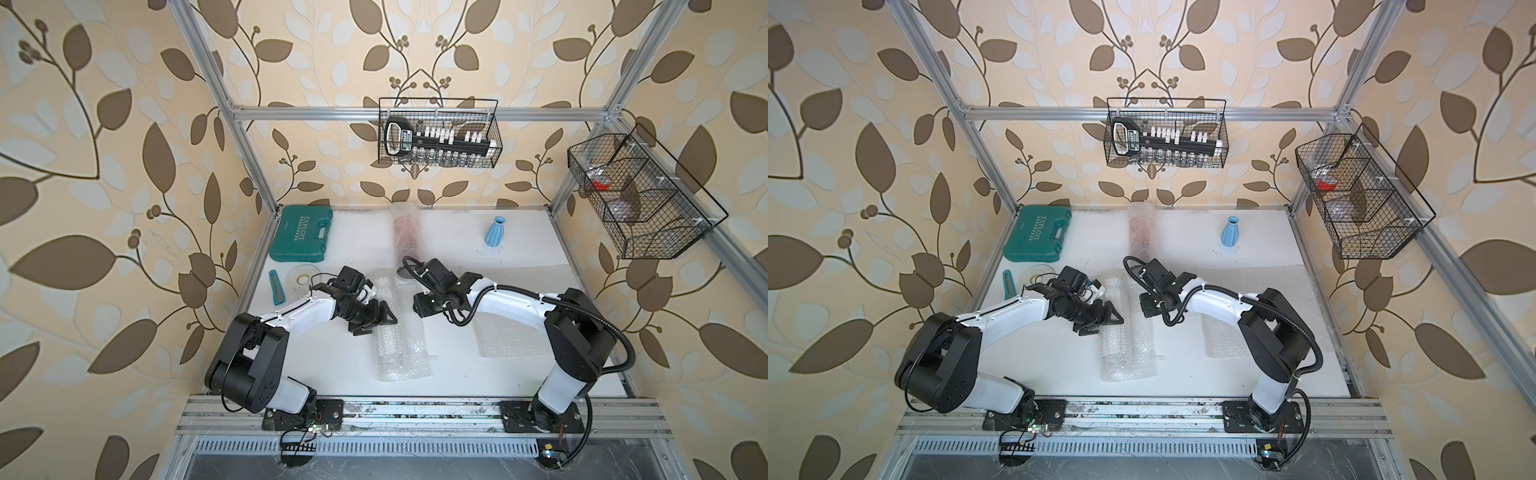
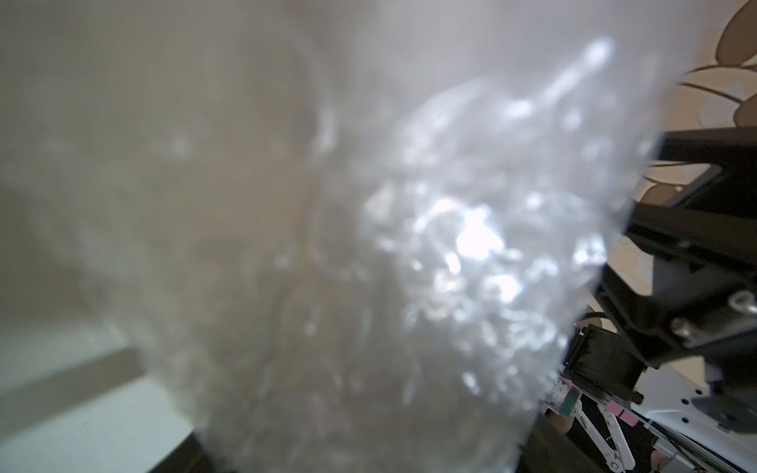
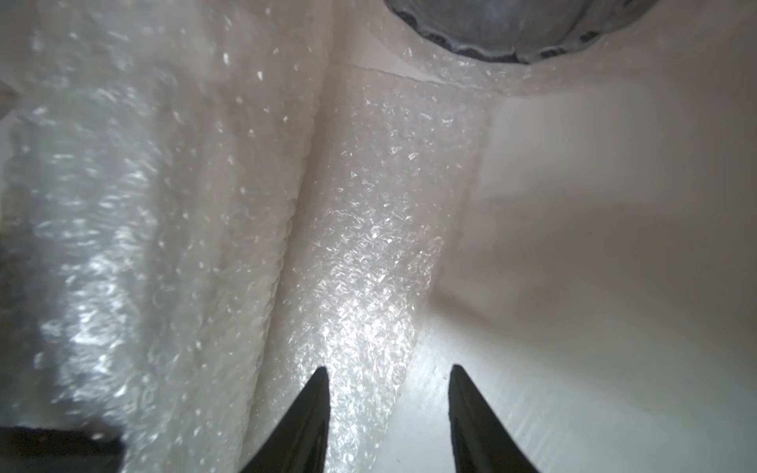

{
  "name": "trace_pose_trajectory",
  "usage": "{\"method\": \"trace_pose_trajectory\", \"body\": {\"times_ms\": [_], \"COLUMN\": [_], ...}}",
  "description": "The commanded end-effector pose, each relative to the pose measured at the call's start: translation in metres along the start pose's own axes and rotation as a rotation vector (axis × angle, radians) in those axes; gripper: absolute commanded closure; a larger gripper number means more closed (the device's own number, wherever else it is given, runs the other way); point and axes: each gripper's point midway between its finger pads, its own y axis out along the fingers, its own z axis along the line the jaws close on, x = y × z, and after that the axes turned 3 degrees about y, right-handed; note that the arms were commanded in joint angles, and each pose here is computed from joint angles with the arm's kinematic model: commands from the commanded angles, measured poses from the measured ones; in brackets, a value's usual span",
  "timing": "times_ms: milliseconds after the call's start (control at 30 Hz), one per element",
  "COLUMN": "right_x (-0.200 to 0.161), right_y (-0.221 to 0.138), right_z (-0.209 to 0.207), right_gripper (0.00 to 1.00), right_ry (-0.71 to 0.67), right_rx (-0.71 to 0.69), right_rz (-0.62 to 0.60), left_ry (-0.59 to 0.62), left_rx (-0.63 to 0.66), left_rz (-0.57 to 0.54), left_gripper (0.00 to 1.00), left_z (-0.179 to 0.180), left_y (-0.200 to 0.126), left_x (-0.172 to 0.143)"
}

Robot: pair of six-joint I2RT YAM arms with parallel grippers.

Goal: Unwrap the vase from the bubble wrap
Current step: Unwrap the bubble wrap at the center of the board.

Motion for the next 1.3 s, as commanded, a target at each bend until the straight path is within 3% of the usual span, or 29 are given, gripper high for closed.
{"method": "trace_pose_trajectory", "body": {"times_ms": [0, 667, 900, 1033, 1267], "right_x": [-0.014, -0.057, -0.056, -0.051, -0.042], "right_y": [0.013, 0.046, 0.047, 0.040, 0.024], "right_z": [0.004, 0.005, 0.010, 0.018, 0.021], "right_gripper": [0.53, 0.62, 0.83, 1.00, 1.00], "right_ry": [0.055, 0.208, 0.213, 0.191, 0.165], "right_rx": [0.086, 0.204, 0.243, 0.287, 0.307], "right_rz": [0.051, 0.178, 0.169, 0.147, 0.088], "left_ry": [0.023, 0.030, 0.035, 0.039, 0.057], "left_rx": [-0.014, -0.025, -0.036, -0.054, -0.067], "left_rz": [0.016, 0.015, 0.013, 0.011, -0.012], "left_gripper": [0.22, 0.22, 0.21, 0.20, 0.14], "left_z": [-0.005, -0.007, -0.010, -0.013, -0.018], "left_y": [-0.004, -0.003, -0.004, -0.005, -0.010], "left_x": [-0.009, -0.008, -0.008, -0.008, -0.007]}}
